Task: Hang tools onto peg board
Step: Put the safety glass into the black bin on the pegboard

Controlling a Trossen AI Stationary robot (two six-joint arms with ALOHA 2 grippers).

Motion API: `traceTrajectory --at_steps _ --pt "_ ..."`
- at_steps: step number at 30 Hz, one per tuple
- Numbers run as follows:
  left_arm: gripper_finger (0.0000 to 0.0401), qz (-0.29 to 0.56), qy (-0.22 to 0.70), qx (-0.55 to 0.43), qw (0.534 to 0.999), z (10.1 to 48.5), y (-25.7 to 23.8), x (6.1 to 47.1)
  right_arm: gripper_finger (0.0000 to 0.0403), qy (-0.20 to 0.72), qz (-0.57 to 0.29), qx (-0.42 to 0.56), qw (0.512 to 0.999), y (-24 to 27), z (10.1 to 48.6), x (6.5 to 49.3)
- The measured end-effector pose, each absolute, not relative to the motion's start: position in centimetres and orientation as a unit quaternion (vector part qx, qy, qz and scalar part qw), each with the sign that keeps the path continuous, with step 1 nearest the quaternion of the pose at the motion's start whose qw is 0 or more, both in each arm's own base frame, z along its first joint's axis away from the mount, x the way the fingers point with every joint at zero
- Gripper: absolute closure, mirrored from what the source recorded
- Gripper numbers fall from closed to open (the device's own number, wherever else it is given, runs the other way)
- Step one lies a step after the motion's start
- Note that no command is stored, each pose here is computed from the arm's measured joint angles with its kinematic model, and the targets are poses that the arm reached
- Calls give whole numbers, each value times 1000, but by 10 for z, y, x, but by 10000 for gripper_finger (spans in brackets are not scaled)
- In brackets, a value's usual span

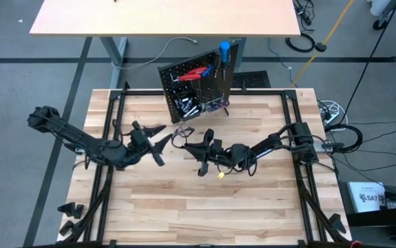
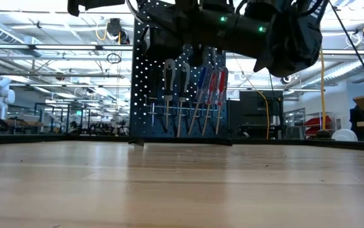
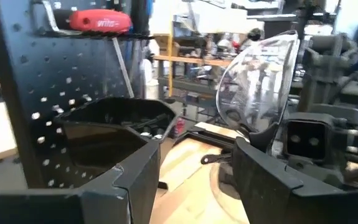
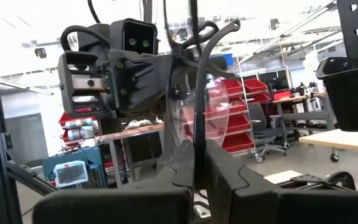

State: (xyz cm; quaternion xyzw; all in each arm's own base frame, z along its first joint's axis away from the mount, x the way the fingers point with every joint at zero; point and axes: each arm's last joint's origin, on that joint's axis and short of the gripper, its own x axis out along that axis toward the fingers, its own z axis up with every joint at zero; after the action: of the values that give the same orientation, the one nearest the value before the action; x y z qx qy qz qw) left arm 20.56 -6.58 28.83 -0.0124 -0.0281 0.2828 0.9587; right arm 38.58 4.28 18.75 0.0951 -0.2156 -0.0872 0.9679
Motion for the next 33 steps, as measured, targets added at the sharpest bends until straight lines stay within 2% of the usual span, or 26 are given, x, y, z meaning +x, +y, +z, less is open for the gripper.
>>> traceTrajectory --at_steps 12,19,24,33 --pt "203 250 -12 -4 968 297 -65 183 397 -216 -106 81 967 33 188 387" --pt "203 269 2 -8 963 290 -59 190 397 -216 -105 78 968 31 188 387" --pt "203 219 -6 -22 975 290 -58 196 397 -214 -106 76 968 31 187 387" --pt "203 221 -13 -2 975 293 -57 196 397 -208 -108 66 970 31 186 387"
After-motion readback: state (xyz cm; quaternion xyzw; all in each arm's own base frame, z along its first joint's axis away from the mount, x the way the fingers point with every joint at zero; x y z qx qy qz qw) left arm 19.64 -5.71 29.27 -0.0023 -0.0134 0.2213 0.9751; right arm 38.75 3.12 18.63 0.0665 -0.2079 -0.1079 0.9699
